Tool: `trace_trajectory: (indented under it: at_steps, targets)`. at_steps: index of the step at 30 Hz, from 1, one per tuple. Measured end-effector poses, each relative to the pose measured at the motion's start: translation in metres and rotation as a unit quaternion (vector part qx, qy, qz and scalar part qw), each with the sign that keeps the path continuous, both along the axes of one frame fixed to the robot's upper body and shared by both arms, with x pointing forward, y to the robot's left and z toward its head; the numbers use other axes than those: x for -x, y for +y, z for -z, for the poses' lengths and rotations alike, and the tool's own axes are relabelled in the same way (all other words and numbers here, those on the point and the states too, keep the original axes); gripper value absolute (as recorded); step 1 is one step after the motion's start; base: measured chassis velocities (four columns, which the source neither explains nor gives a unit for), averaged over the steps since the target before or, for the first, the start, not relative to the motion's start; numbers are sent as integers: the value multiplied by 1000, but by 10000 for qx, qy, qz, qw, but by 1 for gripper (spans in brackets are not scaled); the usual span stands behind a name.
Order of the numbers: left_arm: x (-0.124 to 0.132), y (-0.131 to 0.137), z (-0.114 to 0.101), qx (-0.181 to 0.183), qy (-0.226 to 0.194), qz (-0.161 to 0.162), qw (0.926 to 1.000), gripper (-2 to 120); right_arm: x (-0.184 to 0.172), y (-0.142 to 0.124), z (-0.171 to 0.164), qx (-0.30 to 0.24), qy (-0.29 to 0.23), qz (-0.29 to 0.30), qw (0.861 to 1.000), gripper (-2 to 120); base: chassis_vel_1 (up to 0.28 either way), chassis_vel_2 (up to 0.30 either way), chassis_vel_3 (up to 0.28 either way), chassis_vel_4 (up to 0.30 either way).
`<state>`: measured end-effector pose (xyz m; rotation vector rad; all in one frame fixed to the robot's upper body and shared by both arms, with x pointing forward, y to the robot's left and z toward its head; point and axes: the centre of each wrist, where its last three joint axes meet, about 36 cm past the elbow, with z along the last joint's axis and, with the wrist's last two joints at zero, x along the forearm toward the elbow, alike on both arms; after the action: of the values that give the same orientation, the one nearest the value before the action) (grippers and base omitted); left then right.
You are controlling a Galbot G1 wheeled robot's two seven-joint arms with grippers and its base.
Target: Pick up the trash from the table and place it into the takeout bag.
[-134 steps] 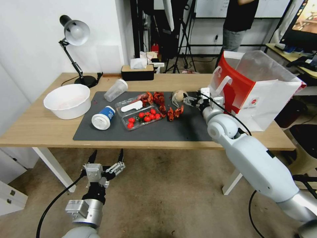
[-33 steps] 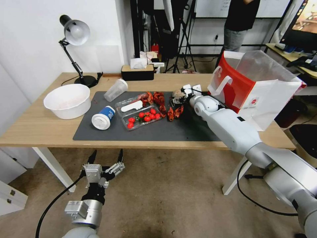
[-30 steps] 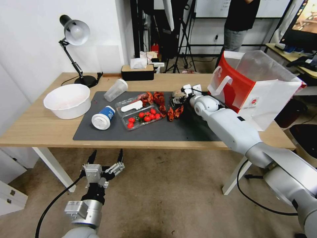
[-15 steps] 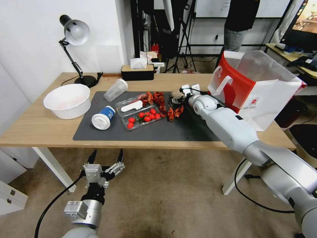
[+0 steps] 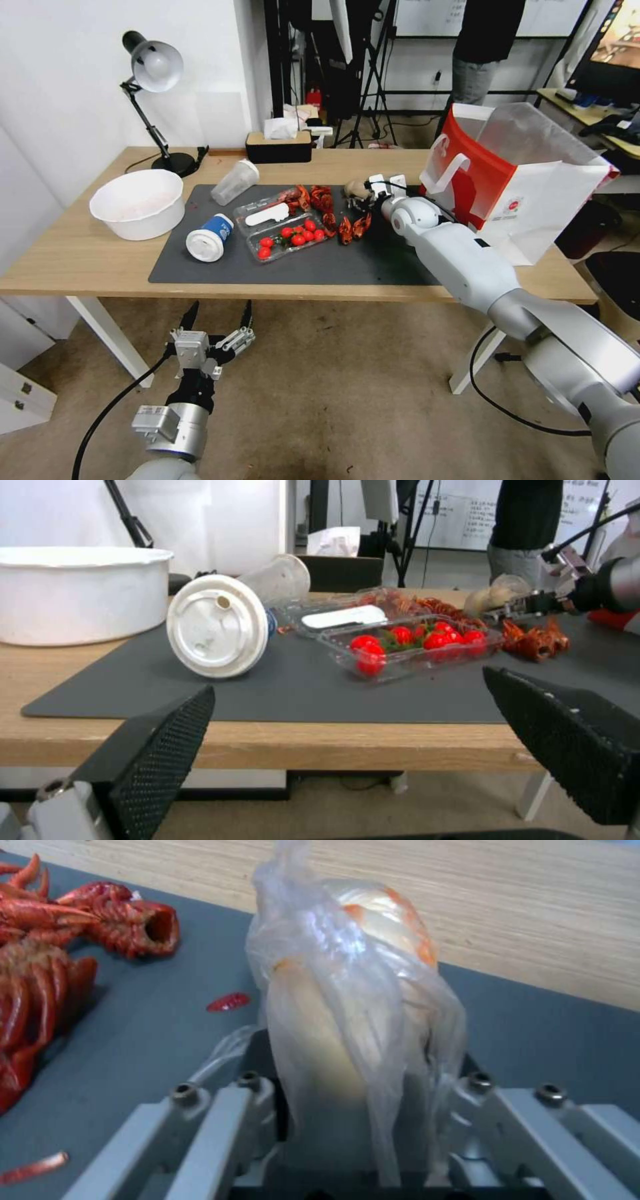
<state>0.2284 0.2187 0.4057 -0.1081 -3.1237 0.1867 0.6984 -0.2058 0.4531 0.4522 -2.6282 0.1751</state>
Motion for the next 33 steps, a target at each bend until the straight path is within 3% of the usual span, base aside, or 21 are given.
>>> trace_trajectory:
  at_steps: [5,12,25,33]
  targets:
    - [1,-1,0,-14,1,11,10000,100,7,-8,0,43,-43,-4,10000,17,0,0,0,0]
    - [2,-1,-1,-24,6,12,10000,100,13,-16,-5,58,-196,52,9998,6,0,0,0,0]
    - [2,0,-3,-57,-27,-27,10000,100,62,-17,-52,-56,-1196,-134,9927,6,0,0,0,0]
    - [2,-2,-1,-80,-3,-49,10000,100,116,-27,-87,-266,-1812,-350,9825,6,0,0,0,0]
